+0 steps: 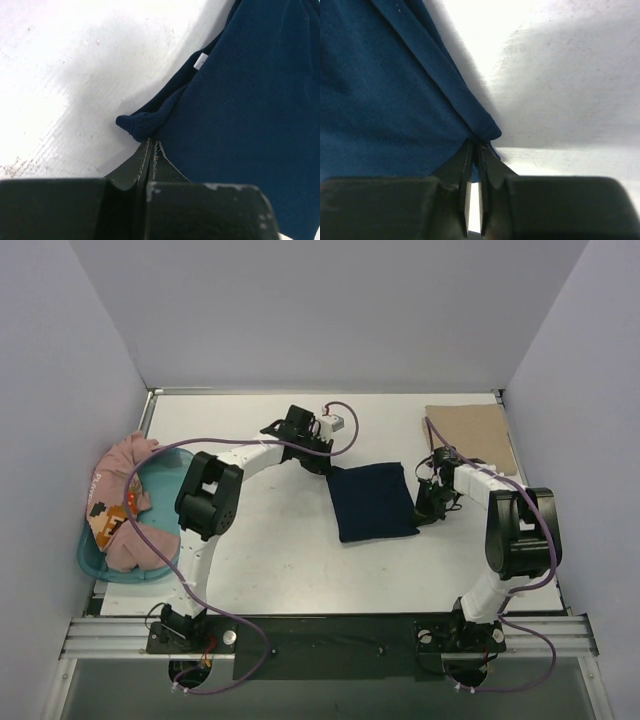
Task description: Fold and stack the t-shirts
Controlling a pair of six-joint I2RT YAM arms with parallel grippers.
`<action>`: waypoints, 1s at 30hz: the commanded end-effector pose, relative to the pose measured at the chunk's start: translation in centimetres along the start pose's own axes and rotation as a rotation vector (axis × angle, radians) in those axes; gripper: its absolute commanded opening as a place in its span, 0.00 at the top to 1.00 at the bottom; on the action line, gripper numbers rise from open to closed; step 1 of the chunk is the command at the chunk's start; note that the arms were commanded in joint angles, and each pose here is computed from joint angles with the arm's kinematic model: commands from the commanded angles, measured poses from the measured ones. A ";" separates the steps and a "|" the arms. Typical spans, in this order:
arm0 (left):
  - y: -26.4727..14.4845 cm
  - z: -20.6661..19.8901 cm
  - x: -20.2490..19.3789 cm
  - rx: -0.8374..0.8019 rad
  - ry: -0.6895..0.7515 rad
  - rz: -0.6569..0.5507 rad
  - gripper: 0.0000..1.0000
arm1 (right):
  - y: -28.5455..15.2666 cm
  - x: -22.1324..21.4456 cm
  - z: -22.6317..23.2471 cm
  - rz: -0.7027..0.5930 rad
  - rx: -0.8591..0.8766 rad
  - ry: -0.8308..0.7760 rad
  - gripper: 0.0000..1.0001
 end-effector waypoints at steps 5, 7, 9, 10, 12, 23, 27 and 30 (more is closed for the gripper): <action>0.1 2.2 3.9 0.147 0.041 -0.138 1.00 | -0.5 -1.9 -1.5 0.015 -0.017 0.062 1.00; 0.0 2.3 4.4 0.166 0.045 -0.151 1.00 | -0.6 -2.7 -1.9 0.026 0.000 0.085 1.00; 0.0 2.3 4.7 0.170 0.048 -0.160 1.00 | -0.7 -3.4 -2.1 0.035 0.012 0.100 1.00; -0.2 2.3 5.1 0.168 0.052 -0.168 1.00 | -0.6 -3.7 -2.2 0.041 0.011 0.100 1.00; -0.2 2.1 5.4 0.149 0.056 -0.174 1.00 | -0.4 -3.9 -2.3 0.056 0.015 0.099 1.00; -1.0 0.7 6.1 0.090 0.070 -0.175 1.00 | -6.3 0.8 -1.2 -0.150 -0.075 0.046 0.59; -2.9 0.3 7.8 0.118 0.101 -0.180 1.00 | -8.7 3.8 0.9 -0.286 -0.022 -0.005 0.76; -4.1 -1.4 8.2 0.042 0.072 -0.164 1.00 | -7.4 5.8 2.7 -0.253 0.084 -0.007 1.00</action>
Point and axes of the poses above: each gripper's point midway between its finger pads, its own y axis out along the fingers, its own z axis along the line the jaws close on, x = y × z, the point moved 9 cm from there along -y, back along the fingers, and after that the axes turned 1 degree about y, right-handed, at the moved point
